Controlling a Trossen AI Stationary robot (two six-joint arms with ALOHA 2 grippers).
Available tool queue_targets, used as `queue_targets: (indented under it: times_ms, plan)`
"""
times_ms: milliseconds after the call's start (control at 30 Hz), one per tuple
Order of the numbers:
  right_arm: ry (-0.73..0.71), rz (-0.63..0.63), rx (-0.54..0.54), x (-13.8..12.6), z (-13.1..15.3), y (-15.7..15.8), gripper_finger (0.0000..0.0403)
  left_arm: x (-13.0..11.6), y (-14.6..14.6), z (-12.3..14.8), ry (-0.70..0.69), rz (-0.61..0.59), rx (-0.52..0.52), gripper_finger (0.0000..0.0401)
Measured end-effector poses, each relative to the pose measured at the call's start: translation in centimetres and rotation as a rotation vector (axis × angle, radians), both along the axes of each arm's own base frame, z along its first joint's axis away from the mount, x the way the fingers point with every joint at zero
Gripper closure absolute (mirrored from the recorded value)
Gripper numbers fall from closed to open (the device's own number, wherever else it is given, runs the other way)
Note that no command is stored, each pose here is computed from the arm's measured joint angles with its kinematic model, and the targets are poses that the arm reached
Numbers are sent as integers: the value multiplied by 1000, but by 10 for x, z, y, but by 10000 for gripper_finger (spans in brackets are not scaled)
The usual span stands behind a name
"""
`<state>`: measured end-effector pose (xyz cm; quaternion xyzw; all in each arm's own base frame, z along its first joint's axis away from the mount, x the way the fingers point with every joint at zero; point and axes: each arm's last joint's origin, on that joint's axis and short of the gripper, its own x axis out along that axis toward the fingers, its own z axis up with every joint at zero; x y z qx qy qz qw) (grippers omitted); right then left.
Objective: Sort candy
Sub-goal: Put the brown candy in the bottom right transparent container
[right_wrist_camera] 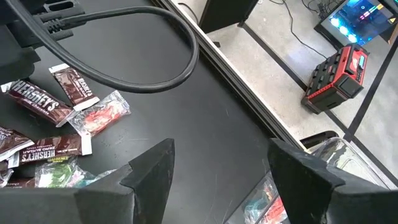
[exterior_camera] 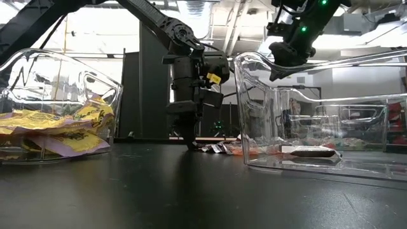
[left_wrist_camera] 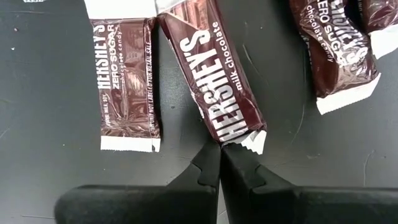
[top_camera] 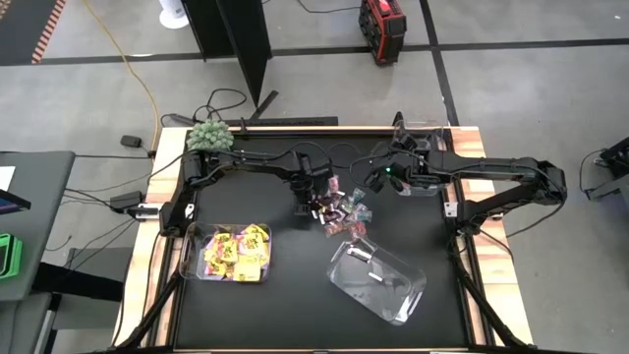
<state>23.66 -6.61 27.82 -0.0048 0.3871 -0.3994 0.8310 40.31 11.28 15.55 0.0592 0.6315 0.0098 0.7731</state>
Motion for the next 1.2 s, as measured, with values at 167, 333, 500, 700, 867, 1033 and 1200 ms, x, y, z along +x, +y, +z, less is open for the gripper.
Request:
queue_targets:
  times_ms: [167,333,500,700,867,1033,1200]
  plan:
    - [0,0,0,0,0,0,129,0,-3,0,9,-2,22,401]
    - [1,0,0,0,0,0,129,1,-7,4,23,-10,37,401]
    - [1,0,0,0,0,0,129,6,-12,14,24,-19,64,401]
    - [1,1,0,0,0,0,129,10,-18,29,33,-44,79,401]
    - [6,5,-3,0,0,0,129,12,-21,46,61,-54,121,401]
    - [12,10,-6,0,0,0,129,10,-27,68,54,-60,152,401]
    - [16,15,-9,0,0,0,129,-3,-36,109,-51,-45,168,401]
